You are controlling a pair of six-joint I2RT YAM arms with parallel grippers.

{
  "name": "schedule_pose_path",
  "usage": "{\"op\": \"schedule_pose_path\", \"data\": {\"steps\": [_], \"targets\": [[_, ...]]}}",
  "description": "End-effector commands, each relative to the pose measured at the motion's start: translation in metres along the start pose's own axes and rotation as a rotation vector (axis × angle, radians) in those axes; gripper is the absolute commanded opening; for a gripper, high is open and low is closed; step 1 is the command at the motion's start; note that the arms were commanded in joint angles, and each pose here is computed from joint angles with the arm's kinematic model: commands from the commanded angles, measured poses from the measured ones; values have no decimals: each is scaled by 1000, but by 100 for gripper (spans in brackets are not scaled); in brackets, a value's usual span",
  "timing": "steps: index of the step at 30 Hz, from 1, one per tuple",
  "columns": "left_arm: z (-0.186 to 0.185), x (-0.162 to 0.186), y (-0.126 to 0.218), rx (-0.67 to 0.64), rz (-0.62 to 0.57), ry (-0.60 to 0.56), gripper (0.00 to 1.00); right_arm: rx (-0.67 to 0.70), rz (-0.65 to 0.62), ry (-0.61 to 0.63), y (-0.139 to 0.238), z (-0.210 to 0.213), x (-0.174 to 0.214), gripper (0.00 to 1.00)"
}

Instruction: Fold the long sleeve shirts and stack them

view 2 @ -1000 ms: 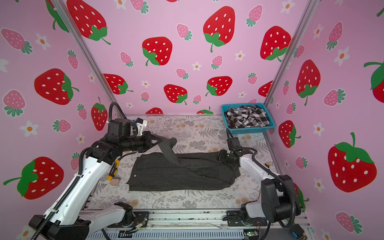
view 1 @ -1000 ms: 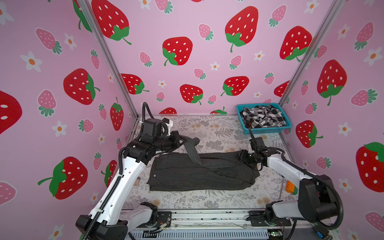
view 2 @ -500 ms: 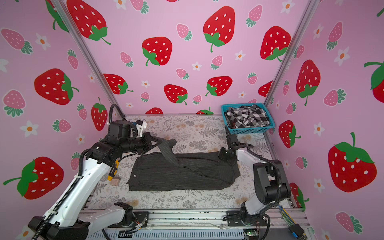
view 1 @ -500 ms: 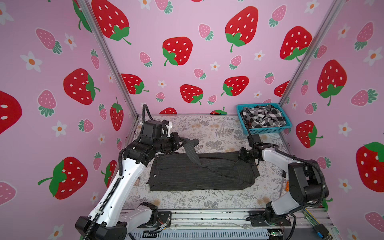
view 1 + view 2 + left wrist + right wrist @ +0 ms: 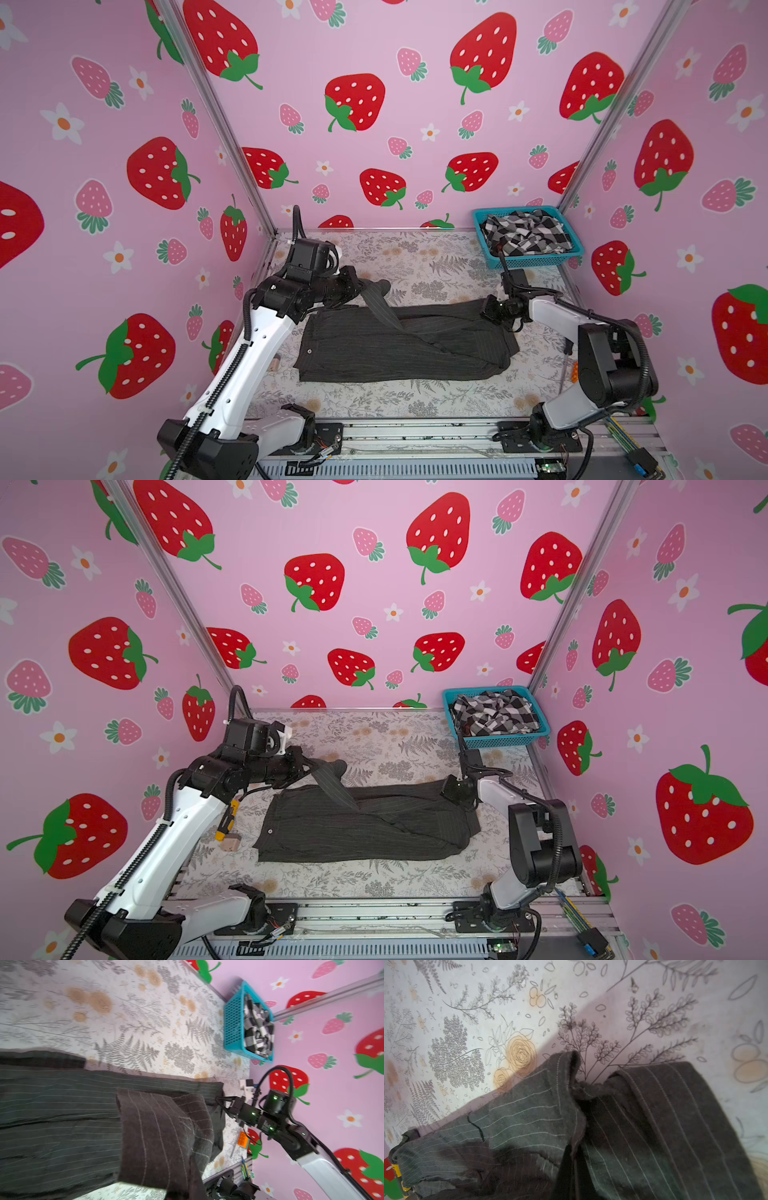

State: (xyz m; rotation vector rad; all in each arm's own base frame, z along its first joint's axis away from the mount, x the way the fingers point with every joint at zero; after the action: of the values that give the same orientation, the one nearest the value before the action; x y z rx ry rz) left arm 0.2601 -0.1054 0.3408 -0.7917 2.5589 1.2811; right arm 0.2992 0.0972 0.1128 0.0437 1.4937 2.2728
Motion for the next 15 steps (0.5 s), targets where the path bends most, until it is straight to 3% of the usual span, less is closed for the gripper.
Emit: {"op": "schedule_pose_path", "data": {"steps": [1, 6, 9, 12, 15], "targets": [[29, -37, -14, -241, -10, 97, 0, -19, 5, -3, 5, -2, 3, 0], [13, -111, -27, -223, -73, 118, 0, -173, -71, -2, 22, 18, -5, 0], [7, -128, -16, -215, -124, 121, 0, -258, -136, 9, 39, 30, -12, 0], [29, -112, -15, -256, -125, 146, 0, -307, -173, 14, 45, 32, -10, 0], [80, -68, -24, -309, -58, 227, 0, -321, -146, 0, 35, 20, 6, 0]]}}
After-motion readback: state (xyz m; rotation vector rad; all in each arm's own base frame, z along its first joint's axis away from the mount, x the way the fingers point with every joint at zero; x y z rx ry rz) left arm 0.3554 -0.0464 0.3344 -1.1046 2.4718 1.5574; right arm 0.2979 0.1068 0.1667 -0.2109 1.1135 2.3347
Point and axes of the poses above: each gripper's point midway between its finger pads, its own y axis back along the fingers, its own z axis along the line the jaws close on, x = y × z, the point moved 8 cm from there along y, back along the fingers, and after that the axes turned 1 degree about -y, right-handed, at the moved point
